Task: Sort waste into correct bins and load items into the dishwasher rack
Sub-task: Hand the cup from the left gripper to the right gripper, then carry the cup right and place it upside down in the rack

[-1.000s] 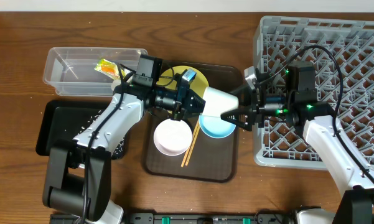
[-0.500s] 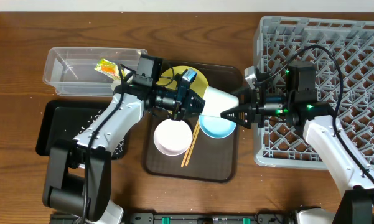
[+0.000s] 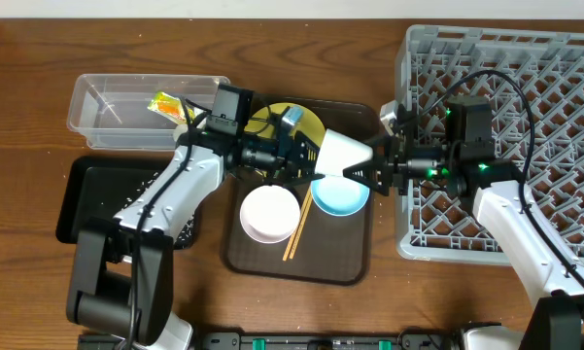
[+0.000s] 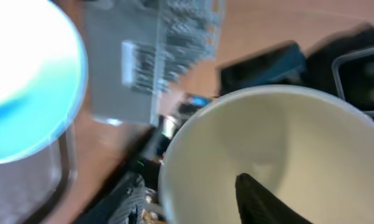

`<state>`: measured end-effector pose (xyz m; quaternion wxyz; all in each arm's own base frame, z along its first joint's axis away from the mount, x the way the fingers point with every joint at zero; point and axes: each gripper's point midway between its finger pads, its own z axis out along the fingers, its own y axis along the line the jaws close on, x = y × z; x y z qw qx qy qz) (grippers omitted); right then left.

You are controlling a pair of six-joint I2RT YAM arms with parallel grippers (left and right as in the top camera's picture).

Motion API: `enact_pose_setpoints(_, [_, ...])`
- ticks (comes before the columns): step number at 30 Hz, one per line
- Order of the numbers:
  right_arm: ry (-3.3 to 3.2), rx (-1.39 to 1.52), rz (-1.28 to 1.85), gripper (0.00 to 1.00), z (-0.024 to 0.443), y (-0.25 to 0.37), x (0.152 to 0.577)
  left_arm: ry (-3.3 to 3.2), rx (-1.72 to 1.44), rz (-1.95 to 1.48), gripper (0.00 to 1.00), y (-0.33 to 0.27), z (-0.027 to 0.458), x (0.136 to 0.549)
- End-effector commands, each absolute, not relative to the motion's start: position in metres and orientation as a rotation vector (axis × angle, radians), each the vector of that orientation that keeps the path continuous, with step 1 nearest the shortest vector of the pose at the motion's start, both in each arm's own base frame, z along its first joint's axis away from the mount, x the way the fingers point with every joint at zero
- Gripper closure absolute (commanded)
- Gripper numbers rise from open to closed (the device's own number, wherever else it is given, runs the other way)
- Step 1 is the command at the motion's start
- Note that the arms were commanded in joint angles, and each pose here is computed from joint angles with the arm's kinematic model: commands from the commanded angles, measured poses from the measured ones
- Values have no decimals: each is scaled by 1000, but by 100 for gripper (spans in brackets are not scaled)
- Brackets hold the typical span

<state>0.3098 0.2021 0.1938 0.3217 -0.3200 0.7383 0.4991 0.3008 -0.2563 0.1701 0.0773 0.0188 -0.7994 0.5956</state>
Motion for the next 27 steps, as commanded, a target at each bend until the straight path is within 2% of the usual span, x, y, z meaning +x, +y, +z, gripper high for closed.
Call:
enact_pose_setpoints(1, [2069,-666,1092,66,186,176,344,-2639,83,1641,48,-247,145,318])
enact_pose_setpoints(4, [2108,-575,995,77,194,159,356,-2814,143,1466,47,-227,124,326])
enact_pose_setpoints(6, [2143,-519,917,82,202,144,361,-2927,153,1360,44,-211,119,330])
enact_pose_setpoints(11, [2284,-332,639,98,221,94,371,-3190,183,1127,44,-173,132,336])
enact_pose_setpoints(18, [2431,11,228,99,247,6,370,-3460,280,886,44,-133,167,337])
enact_pose_setpoints(24, [2560,375,-93,99,226,-71,337,-3510,341,727,44,-115,168,330])
enact_pose_setpoints(27, [2632,482,-155,99,211,-94,319,-3494,343,710,44,-114,165,327])
